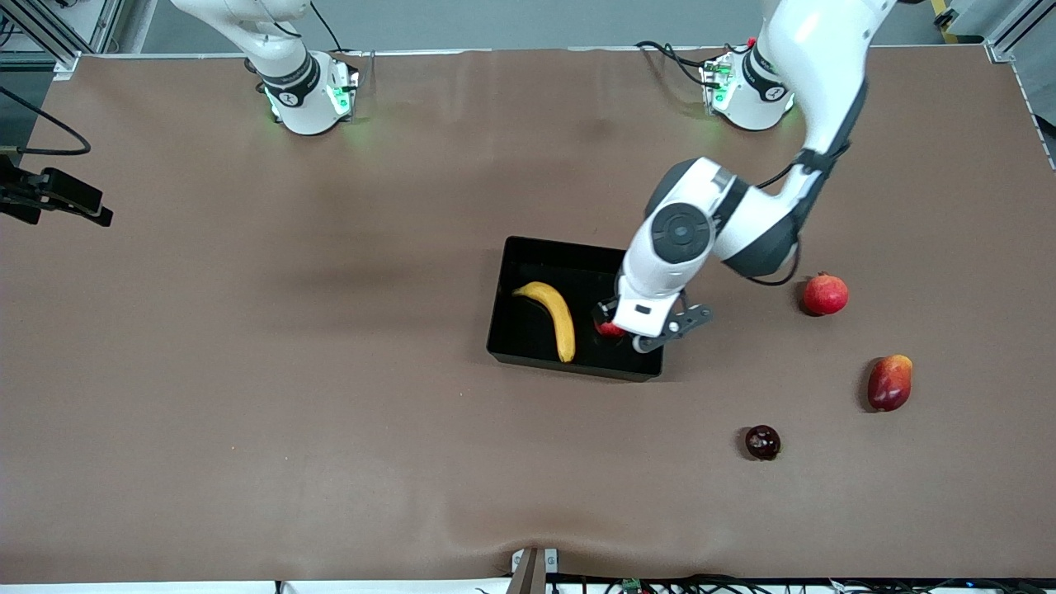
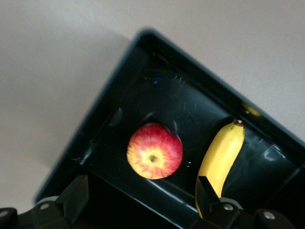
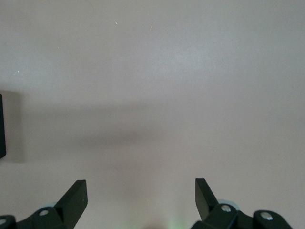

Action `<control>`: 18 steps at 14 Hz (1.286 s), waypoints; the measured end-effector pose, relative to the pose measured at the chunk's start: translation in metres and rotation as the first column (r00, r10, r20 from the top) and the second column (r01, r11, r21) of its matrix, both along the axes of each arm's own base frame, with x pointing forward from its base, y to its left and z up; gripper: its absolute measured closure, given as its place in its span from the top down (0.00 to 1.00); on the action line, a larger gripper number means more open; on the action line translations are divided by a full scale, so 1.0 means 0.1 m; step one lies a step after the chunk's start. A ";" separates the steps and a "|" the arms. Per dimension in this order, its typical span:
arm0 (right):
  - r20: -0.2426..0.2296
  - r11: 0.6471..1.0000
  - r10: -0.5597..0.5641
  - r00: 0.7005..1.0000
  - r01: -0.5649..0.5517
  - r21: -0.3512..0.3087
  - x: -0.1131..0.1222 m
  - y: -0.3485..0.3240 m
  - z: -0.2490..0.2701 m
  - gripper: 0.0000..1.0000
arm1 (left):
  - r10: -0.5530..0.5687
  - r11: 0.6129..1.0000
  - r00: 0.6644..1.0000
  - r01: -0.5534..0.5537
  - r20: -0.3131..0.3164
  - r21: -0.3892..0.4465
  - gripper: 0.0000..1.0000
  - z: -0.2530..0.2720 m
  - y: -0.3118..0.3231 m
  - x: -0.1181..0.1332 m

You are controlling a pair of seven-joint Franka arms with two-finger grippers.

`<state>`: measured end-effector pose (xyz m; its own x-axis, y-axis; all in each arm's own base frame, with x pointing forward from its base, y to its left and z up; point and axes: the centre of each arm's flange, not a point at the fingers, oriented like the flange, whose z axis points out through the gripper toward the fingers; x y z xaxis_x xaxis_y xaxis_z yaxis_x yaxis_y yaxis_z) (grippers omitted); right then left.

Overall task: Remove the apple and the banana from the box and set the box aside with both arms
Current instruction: 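Move the left gripper into the black tray above the red apple, then lower the left gripper and close it around the red apple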

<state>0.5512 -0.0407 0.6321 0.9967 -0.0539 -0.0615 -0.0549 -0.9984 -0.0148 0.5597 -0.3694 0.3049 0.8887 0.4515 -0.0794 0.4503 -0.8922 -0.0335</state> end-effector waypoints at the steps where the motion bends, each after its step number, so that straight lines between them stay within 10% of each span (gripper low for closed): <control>1: -0.001 1.000 0.001 1.000 -0.001 0.000 0.00 0.00 0.00 1.00 | -0.002 1.000 1.000 0.002 -0.005 0.013 1.00 -0.09 -0.03 -0.02; 18: -0.024 0.999 0.042 0.999 -0.042 0.006 0.14 0.23 -0.20 1.00 | -0.008 0.999 1.000 0.007 0.018 0.035 1.00 -0.77 -0.14 -0.05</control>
